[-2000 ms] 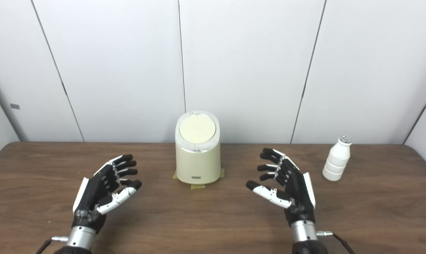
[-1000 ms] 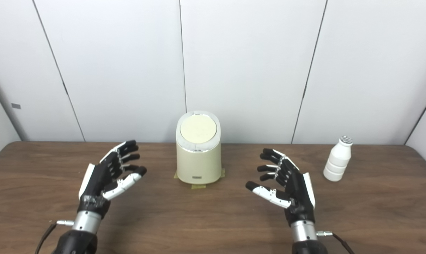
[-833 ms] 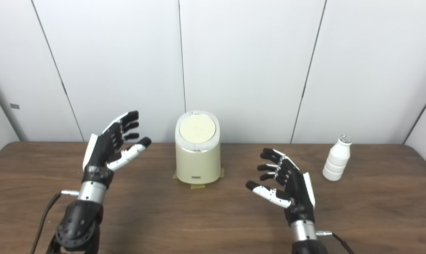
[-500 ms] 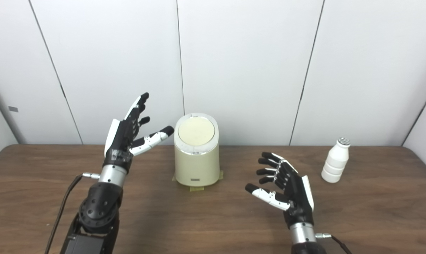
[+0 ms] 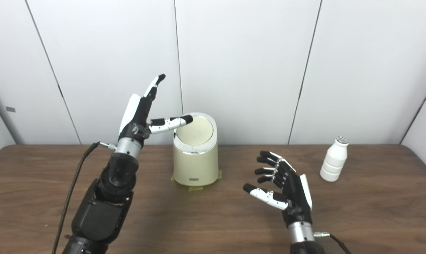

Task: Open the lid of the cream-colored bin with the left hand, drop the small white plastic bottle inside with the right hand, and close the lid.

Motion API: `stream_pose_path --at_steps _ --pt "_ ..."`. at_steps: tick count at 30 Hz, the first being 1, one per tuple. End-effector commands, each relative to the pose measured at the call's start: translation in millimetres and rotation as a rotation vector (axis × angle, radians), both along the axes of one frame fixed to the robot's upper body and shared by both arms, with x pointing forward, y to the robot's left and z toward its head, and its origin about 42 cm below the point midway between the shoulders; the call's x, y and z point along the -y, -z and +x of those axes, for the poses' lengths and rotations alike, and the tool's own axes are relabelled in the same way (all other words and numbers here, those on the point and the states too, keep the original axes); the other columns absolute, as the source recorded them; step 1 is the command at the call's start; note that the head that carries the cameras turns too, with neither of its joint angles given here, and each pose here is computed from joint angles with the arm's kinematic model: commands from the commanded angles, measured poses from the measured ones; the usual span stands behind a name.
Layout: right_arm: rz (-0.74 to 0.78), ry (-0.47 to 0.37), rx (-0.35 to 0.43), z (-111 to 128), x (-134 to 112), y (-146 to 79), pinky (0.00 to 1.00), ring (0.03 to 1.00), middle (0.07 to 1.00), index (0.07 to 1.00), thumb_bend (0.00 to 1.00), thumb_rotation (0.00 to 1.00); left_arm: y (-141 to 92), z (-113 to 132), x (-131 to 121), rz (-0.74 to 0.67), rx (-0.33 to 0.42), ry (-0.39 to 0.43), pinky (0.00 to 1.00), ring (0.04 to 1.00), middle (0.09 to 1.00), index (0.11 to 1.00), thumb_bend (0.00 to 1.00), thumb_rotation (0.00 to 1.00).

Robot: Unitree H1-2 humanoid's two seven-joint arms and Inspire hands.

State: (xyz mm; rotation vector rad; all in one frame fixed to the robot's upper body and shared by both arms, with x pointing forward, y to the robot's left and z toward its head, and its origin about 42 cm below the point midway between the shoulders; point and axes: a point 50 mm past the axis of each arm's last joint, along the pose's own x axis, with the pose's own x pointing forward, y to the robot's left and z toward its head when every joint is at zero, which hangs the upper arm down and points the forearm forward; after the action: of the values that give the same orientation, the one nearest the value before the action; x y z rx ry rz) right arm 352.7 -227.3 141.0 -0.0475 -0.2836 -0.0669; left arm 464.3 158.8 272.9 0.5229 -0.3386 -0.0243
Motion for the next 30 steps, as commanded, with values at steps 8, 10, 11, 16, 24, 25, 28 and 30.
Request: stream_pose_path --at_steps 8,10,11,16,24,25,28,30 --pt "0.017 -0.012 0.112 9 -6 -27 0.47 0.595 0.706 0.720 0.66 0.16 -29 13 8 0.077 0.075 -0.007 1.00 1.000 1.000 1.000 0.90 0.13" --pt "0.017 -0.011 0.111 9 -6 -28 0.47 0.590 0.706 0.724 0.67 0.17 -28 15 9 0.101 0.061 -0.025 1.00 1.000 1.000 1.000 0.89 0.13" --pt "0.014 -0.009 0.111 8 -6 -28 0.47 0.590 0.707 0.725 0.67 0.17 -27 15 9 0.118 0.057 -0.038 1.00 1.000 1.000 1.000 0.89 0.12" --pt "0.022 -0.012 0.111 7 -7 -29 0.48 0.590 0.709 0.722 0.67 0.16 -28 16 13 0.162 0.040 -0.076 0.90 1.000 1.000 1.000 0.88 0.12" --pt "0.022 -0.010 0.111 6 -7 -29 0.48 0.599 0.711 0.726 0.67 0.18 -24 22 20 0.201 0.041 -0.103 0.90 1.000 1.000 1.000 0.87 0.11" --pt "0.021 -0.008 0.111 6 -7 -29 0.48 0.599 0.711 0.726 0.67 0.18 -23 23 21 0.206 0.042 -0.108 0.90 1.000 1.000 1.000 0.87 0.11" --pt "0.017 -0.007 0.109 6 -8 -30 0.48 0.596 0.711 0.722 0.67 0.17 -20 26 24 0.217 0.043 -0.114 0.91 1.000 1.000 1.000 0.88 0.11" --pt "0.018 -0.007 0.110 6 -8 -30 0.48 0.593 0.709 0.721 0.66 0.17 -18 27 26 0.226 0.043 -0.117 0.94 1.000 1.000 1.000 0.86 0.11"
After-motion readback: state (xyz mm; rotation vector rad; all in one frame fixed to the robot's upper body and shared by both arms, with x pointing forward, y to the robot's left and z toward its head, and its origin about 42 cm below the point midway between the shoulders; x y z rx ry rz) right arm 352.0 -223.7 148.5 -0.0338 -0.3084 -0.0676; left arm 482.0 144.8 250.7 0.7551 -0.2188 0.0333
